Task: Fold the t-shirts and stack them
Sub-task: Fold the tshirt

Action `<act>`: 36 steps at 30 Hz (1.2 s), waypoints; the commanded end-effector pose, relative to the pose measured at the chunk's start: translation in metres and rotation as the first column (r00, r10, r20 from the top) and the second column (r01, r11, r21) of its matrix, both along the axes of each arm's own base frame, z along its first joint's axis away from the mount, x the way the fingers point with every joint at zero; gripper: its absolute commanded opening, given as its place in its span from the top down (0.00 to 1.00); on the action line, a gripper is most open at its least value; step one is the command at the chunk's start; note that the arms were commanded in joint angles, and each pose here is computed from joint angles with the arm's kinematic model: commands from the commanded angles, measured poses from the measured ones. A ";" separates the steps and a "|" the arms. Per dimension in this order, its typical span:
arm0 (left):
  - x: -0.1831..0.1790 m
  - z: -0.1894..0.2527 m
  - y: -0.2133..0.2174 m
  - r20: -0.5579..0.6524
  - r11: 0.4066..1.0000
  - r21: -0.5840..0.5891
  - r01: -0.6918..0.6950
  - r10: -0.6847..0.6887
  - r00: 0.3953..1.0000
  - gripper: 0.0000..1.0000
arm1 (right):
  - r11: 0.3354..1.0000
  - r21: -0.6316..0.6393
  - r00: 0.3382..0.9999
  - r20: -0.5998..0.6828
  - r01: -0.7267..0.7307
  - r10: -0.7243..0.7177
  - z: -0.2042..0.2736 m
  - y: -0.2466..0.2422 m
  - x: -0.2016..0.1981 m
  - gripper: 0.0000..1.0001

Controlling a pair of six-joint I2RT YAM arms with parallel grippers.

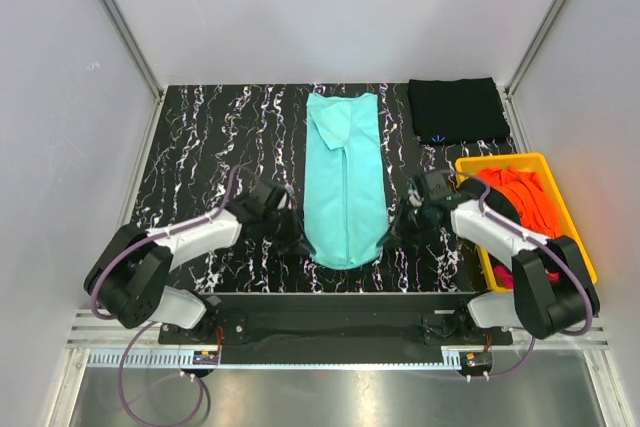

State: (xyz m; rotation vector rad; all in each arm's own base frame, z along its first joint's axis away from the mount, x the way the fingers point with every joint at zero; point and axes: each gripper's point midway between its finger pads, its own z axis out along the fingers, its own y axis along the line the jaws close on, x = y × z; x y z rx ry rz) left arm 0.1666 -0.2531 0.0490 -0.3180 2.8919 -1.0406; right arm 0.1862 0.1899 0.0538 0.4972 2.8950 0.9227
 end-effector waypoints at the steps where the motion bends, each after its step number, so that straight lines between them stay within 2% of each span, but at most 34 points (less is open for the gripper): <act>1: 0.057 0.052 -0.019 0.122 0.994 -0.100 -0.039 0.052 0.991 1.00 | 0.998 0.059 0.995 0.101 0.001 -0.007 0.038 0.005 0.048 1.00; 5: 0.106 0.068 -0.016 0.154 0.992 -0.115 -0.051 0.068 0.986 1.00 | 0.997 0.074 0.995 0.093 0.017 -0.024 0.044 0.000 0.092 1.00; 6: 0.122 0.071 -0.018 0.157 0.991 -0.122 -0.053 0.072 0.985 1.00 | 0.997 0.083 0.992 0.124 0.003 -0.013 0.054 0.001 0.108 1.00; 8: 0.144 0.066 -0.012 0.138 0.990 -0.122 -0.075 0.092 0.986 1.00 | 0.996 0.087 0.996 0.082 0.011 -0.018 0.046 -0.002 0.124 1.00; 9: 0.163 0.078 -0.008 0.165 0.986 -0.140 -0.092 0.115 0.980 1.00 | 0.995 0.097 0.992 0.122 0.003 -0.015 0.058 -0.001 0.142 1.00; 11: 0.180 0.080 -0.007 0.162 0.983 -0.157 -0.098 0.123 0.979 1.00 | 0.996 0.088 0.994 0.103 0.015 -0.024 0.050 -0.004 0.162 1.00; 12: 0.196 0.083 -0.004 0.165 0.980 -0.168 -0.111 0.139 0.976 1.00 | 0.996 0.094 0.990 0.139 0.008 -0.021 0.063 -0.002 0.179 1.00; 18: 0.258 0.087 0.007 0.170 0.964 -0.213 -0.158 0.196 0.966 1.00 | 0.991 0.128 0.988 0.144 0.036 -0.055 0.070 -0.003 0.243 1.00; 24: 0.293 0.082 0.004 0.161 0.955 -0.252 -0.155 0.200 0.967 1.00 | 0.986 0.155 0.988 0.133 0.056 -0.077 0.064 -0.006 0.277 1.00; 36: 0.323 0.065 -0.001 0.152 0.950 -0.271 -0.157 0.203 0.967 1.00 | 0.978 0.203 0.989 0.128 0.050 -0.077 0.048 -0.008 0.307 1.00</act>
